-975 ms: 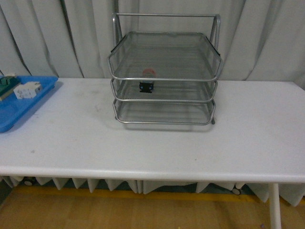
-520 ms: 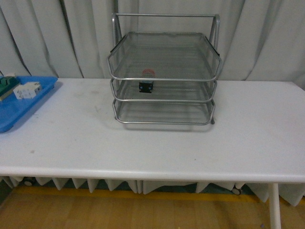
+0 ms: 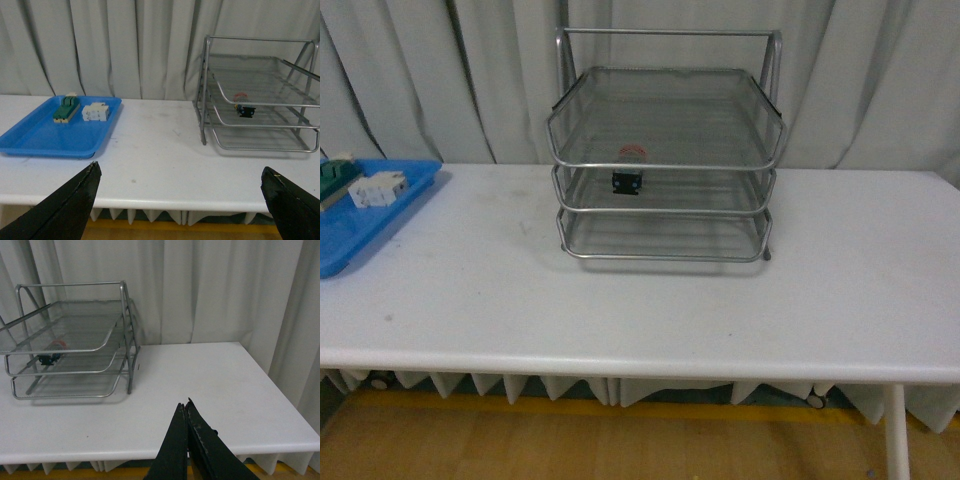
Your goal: Place button on rack with both arms
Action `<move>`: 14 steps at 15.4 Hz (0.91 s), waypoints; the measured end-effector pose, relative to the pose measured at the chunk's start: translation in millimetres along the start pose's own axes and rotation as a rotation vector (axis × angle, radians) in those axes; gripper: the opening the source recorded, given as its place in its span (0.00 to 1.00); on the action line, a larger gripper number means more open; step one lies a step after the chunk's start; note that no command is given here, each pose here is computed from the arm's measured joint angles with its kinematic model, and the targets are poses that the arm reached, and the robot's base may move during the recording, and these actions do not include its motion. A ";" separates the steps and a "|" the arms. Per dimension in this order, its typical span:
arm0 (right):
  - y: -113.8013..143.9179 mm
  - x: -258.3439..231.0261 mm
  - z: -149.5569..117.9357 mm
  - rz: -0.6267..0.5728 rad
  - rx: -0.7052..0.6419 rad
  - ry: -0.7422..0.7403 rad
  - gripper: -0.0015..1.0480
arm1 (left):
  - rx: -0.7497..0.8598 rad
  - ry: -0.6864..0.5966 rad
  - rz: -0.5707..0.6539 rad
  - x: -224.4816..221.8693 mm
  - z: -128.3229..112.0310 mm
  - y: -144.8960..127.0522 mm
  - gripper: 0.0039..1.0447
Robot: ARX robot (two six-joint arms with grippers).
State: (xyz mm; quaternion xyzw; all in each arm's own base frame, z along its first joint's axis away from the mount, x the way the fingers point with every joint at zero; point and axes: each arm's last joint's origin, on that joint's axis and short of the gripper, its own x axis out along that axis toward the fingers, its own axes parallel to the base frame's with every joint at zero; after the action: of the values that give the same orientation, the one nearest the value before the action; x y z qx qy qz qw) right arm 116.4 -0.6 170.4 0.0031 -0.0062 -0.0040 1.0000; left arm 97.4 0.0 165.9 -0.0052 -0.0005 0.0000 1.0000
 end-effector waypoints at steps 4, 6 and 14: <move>0.0 -5.1 -0.2 0.000 0.000 0.000 0.02 | 0.000 0.000 0.000 0.0 0.0 0.0 0.94; 0.0 -6.6 -0.2 0.000 0.000 -0.001 0.02 | 0.000 0.000 0.000 0.0 0.0 0.0 0.94; 0.0 -19.4 -3.1 0.003 0.000 0.005 0.02 | 0.000 0.000 0.000 0.0 0.0 0.0 0.94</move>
State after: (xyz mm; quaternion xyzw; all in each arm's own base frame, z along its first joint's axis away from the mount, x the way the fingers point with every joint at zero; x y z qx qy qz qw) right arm 97.1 -0.5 167.0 0.0029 -0.0037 -0.0025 1.0000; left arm 97.4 0.0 165.9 -0.0052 -0.0007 0.0000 1.0000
